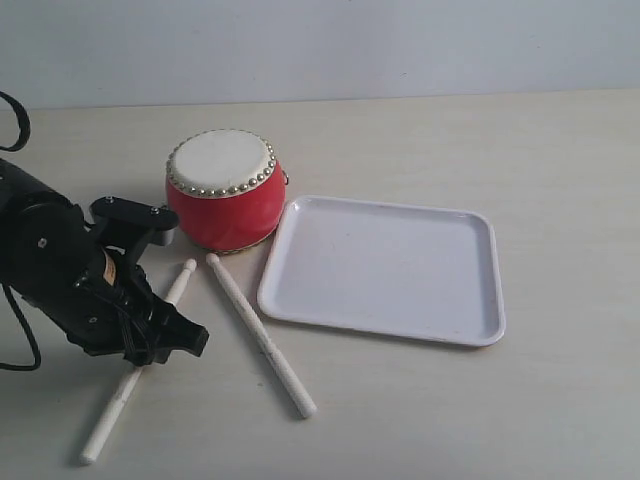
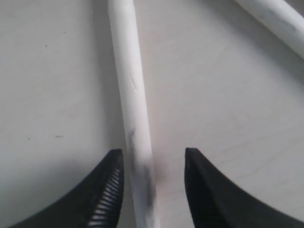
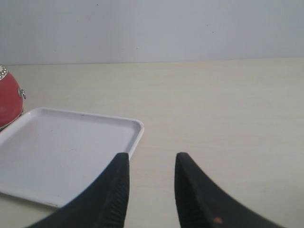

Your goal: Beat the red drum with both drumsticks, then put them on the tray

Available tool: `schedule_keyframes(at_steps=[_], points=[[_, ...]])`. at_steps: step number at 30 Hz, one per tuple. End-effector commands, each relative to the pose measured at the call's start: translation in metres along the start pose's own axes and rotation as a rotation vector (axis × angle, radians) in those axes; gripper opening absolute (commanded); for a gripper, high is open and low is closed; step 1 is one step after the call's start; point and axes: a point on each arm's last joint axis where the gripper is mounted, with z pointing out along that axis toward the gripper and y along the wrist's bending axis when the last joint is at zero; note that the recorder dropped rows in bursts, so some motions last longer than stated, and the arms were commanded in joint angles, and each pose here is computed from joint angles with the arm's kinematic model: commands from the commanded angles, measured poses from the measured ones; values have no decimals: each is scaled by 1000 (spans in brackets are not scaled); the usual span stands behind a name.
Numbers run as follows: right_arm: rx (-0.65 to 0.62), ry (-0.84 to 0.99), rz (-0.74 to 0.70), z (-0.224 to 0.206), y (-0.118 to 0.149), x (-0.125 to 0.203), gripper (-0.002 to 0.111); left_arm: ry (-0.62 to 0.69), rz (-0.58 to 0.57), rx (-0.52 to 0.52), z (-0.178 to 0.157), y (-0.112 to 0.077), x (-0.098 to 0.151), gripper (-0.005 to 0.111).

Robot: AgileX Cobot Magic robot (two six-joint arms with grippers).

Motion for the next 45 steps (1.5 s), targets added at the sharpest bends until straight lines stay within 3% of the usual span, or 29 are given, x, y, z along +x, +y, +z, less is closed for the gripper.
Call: schedule_keyframes(at_steps=[1,11,20,35,45], points=[[9,-8,-7,0,-1,1,32,10,-10,-6,0,2,2,42],[9,-8,-7,0,-1,1,32,43,22,-8,28,0,2,40],[9,-8,-7,0,-1,1,32,100,87,-22,28,2,7,0],[9,-8,-7,0,-1,1,32,85,157,-50,26,5,6,0],[9,-8,-7,0,-1,1,32,-97,145,-85,-19,10,-6,0]])
